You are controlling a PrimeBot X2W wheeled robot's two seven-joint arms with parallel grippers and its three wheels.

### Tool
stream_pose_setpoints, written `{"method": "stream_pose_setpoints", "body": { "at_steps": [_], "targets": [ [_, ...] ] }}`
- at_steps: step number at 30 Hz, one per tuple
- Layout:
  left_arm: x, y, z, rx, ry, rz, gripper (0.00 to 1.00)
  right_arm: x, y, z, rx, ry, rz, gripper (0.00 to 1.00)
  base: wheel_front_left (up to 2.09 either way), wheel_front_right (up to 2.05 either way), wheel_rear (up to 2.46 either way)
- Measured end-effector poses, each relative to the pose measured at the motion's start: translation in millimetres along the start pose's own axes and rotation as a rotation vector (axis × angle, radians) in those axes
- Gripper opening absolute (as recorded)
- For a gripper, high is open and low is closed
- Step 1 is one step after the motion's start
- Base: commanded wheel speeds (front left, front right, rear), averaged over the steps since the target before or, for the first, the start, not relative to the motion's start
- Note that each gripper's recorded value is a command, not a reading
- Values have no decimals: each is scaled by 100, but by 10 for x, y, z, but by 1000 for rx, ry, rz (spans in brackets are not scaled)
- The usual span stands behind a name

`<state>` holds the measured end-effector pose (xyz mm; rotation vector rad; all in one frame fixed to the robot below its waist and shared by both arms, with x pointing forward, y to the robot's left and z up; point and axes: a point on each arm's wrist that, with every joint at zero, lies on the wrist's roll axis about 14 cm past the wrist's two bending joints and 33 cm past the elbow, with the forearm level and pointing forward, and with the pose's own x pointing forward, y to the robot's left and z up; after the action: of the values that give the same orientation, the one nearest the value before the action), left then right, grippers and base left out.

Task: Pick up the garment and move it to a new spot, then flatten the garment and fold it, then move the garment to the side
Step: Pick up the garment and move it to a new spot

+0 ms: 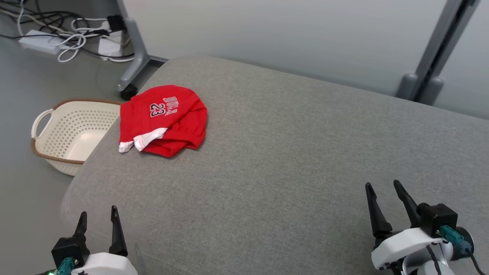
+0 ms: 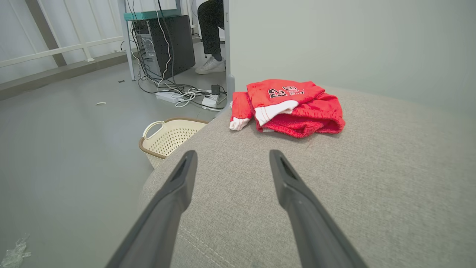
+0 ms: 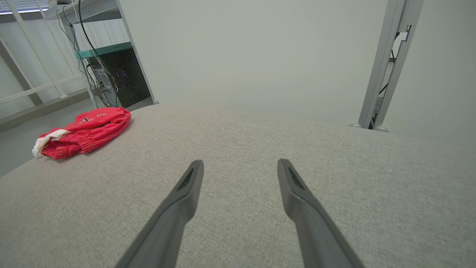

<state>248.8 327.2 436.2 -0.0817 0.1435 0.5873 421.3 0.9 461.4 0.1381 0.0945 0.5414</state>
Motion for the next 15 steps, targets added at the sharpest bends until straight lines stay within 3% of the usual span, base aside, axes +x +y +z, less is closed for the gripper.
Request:
{"method": "stream_pose_setpoints", "body": {
  "at_steps": [8,15],
  "targets": [
    [-38,223,-63,-6,25,67,100,143,144,-81,1,18,53,100,0,0,0],
    [314,-22,-10,-53,34,-11,100,169,-87,-153,-18,28,3,100,0,0,0]
  ]
}}
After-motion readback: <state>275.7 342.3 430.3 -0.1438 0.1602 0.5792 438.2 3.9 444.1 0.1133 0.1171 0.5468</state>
